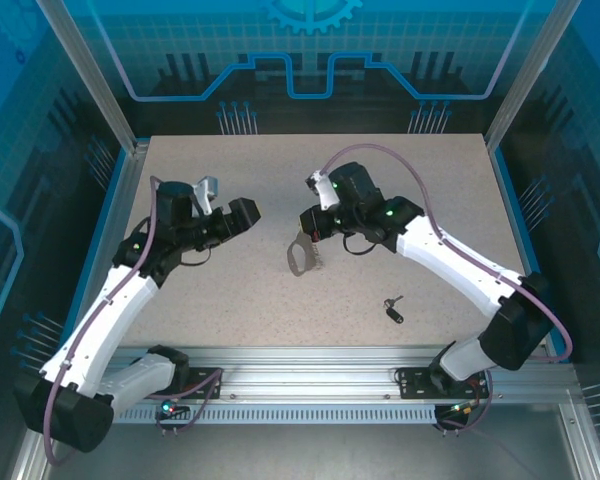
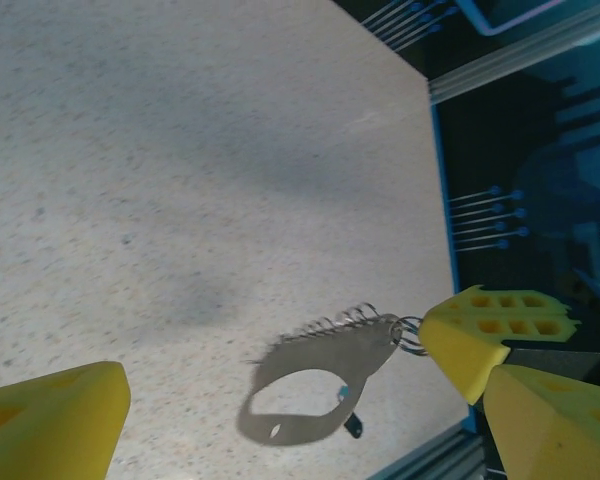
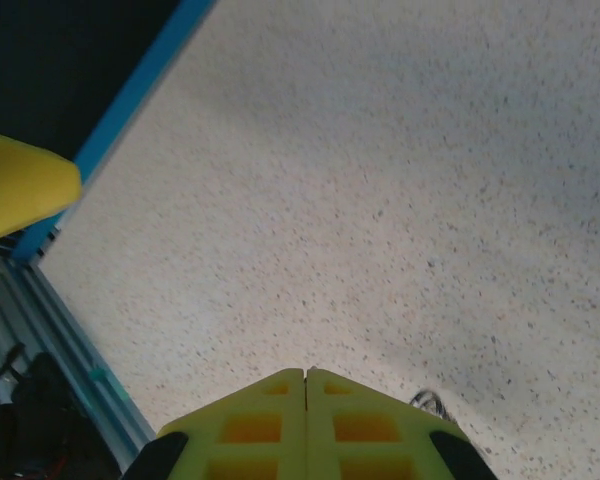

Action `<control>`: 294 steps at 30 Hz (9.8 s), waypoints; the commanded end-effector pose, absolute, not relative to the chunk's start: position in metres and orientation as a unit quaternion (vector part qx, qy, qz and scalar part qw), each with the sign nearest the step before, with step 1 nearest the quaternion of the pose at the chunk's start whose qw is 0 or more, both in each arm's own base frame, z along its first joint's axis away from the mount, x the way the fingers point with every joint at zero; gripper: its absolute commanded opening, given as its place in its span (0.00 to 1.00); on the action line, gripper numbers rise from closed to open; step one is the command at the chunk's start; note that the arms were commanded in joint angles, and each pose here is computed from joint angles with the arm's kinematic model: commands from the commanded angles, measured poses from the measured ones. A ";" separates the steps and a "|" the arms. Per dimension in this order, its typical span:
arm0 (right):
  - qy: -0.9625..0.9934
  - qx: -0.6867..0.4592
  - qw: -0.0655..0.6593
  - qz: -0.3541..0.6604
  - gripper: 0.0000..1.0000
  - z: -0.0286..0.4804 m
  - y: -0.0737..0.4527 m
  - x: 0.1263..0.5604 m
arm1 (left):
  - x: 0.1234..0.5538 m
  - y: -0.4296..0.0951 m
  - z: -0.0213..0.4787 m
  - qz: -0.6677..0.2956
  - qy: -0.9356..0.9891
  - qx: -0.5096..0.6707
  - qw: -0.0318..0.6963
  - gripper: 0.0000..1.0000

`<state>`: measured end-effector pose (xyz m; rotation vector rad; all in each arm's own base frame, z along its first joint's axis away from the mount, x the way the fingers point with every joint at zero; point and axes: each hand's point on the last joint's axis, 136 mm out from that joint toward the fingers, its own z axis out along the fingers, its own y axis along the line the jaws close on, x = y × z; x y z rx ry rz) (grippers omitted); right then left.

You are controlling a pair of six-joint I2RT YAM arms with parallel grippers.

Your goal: Put the keys on the keyring

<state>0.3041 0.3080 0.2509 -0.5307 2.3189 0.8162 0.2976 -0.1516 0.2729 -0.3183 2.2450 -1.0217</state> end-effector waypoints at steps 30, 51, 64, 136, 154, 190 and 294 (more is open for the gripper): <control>0.708 -0.101 0.420 0.559 0.00 0.457 0.246 0.377 | 0.359 -0.265 0.440 -0.548 0.722 0.083 0.414 0.66; 0.680 -0.152 0.383 0.606 0.00 0.470 0.246 0.373 | 0.378 -0.281 0.470 -0.596 0.674 0.138 0.414 0.55; 0.671 -0.145 0.375 0.623 0.00 0.476 0.247 0.372 | 0.376 -0.286 0.476 -0.629 0.651 0.144 0.400 0.56; 0.717 -0.040 0.374 0.587 0.40 0.432 0.199 0.358 | 0.373 -0.286 0.475 -0.617 0.634 0.137 0.446 0.00; 0.669 -0.107 0.371 0.635 0.44 0.453 0.243 0.337 | 0.364 -0.273 0.478 -0.528 0.632 0.156 0.546 0.00; 0.650 -0.139 0.384 0.641 0.38 0.478 0.274 0.358 | 0.357 -0.269 0.484 -0.537 0.639 0.135 0.534 0.00; 0.577 -0.276 0.477 0.603 0.00 0.558 0.270 0.374 | 0.359 -0.277 0.559 -0.639 0.583 0.200 0.460 0.34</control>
